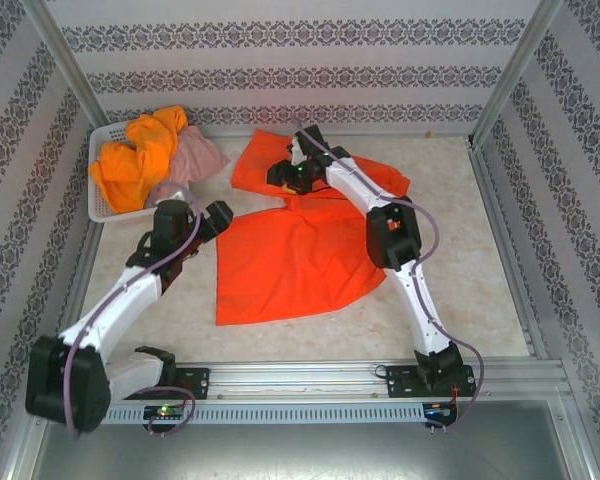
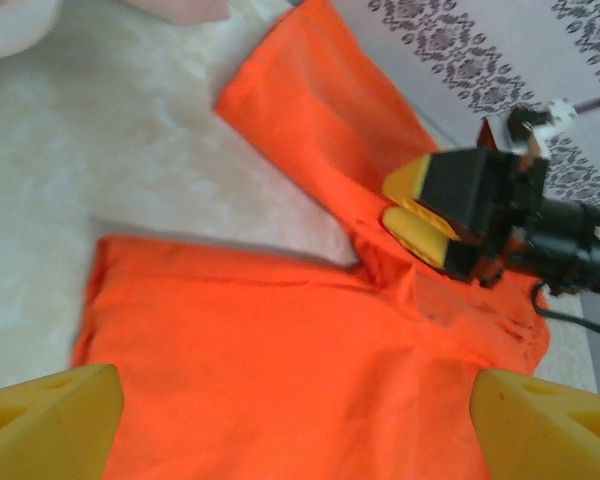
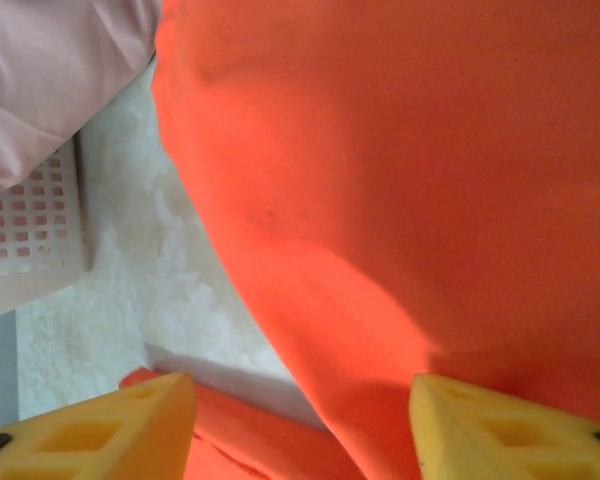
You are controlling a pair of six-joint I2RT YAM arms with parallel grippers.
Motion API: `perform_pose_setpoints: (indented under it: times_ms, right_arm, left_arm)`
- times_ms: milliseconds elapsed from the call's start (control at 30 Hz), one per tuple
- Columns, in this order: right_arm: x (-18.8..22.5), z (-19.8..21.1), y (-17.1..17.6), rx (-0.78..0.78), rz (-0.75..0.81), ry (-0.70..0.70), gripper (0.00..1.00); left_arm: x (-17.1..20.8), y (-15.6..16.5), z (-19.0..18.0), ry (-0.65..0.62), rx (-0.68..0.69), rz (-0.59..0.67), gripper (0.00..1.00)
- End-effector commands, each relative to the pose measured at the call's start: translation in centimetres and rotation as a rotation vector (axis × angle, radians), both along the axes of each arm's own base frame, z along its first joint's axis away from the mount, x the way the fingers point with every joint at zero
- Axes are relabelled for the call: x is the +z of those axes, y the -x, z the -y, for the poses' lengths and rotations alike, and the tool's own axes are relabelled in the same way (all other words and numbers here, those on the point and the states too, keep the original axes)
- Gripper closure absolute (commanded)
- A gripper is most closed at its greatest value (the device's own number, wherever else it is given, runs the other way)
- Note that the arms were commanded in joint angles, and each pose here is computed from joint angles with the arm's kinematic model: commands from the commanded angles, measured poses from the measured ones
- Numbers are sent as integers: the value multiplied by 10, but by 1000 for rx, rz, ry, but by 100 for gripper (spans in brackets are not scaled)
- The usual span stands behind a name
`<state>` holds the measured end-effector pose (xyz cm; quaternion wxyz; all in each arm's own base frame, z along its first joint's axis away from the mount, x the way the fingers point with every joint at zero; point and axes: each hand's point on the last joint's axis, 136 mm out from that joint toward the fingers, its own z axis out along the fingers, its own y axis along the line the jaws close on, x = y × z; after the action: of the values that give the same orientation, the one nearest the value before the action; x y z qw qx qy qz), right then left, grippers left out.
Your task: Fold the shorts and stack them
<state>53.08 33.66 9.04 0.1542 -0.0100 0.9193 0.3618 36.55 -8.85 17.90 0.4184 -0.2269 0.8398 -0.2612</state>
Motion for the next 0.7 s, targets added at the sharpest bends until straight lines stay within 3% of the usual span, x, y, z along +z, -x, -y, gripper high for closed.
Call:
perform_pose_setpoints:
  times_ms: [0,167,433,667]
  right_arm:
    - [107,26,0,-7,236,-13,36]
    - [118,77,25,-90,281,26,30]
    - [94,138,80,-169,234,87,21]
    - [60,174,130,-265,198,96,19]
  left_arm:
    - [5,-35,15,32,-59,14,15]
    - [-23,-90,27,56,-74,-74,27]
    - [-76,-152,35,54,-58,-195,31]
    - [-112,-180,43,66,-60,-271,33]
